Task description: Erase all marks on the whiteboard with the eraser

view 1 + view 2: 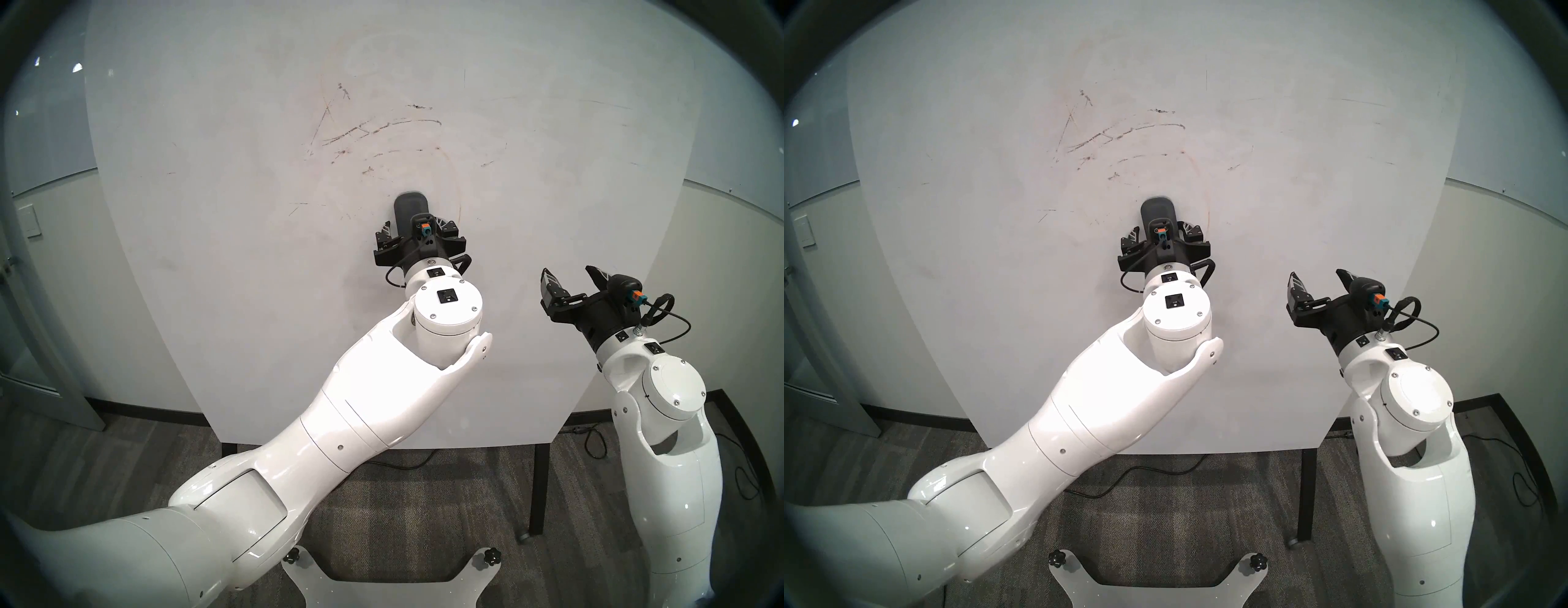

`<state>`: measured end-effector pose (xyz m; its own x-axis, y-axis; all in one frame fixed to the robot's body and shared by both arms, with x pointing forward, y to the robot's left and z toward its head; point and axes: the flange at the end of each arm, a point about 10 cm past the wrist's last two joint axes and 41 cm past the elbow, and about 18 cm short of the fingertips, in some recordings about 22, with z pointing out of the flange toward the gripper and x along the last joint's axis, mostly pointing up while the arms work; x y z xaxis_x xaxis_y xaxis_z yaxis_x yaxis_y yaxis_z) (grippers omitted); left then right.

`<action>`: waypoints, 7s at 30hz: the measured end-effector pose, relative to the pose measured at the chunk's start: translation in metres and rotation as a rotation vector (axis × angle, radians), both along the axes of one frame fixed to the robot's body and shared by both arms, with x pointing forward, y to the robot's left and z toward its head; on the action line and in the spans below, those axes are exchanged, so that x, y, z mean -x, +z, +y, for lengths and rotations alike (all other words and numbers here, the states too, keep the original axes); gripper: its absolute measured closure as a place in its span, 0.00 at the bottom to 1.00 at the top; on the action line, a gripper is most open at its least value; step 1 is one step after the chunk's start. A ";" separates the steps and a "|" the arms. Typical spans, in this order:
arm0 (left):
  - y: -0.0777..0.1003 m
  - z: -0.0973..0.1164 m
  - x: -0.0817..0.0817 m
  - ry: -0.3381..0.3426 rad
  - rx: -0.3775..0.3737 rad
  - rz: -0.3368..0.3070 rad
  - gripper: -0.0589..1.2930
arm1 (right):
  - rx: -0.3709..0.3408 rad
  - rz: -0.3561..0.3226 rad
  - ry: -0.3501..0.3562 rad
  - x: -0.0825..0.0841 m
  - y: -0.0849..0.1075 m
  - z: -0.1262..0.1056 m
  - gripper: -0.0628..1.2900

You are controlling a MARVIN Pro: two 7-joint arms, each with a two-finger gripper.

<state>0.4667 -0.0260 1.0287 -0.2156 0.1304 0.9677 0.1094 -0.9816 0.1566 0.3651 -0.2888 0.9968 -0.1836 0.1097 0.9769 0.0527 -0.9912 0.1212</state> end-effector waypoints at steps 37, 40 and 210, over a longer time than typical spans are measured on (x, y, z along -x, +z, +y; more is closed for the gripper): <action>0.007 -0.006 0.003 -0.070 0.042 -0.028 0.06 | 0.000 0.000 0.000 0.000 0.000 0.000 0.05; 0.007 -0.005 0.004 -0.072 0.048 -0.025 0.07 | 0.000 0.000 0.000 0.000 0.000 0.000 0.05; 0.032 -0.043 0.001 -0.186 0.045 -0.122 0.47 | 0.000 0.000 0.000 0.000 0.000 0.000 0.05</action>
<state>0.4653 -0.0686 1.0609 -0.2993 0.2211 0.9282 -0.0951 -0.9749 0.2015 0.3651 -0.2888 0.9968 -0.1836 0.1096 0.9769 0.0527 -0.9912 0.1211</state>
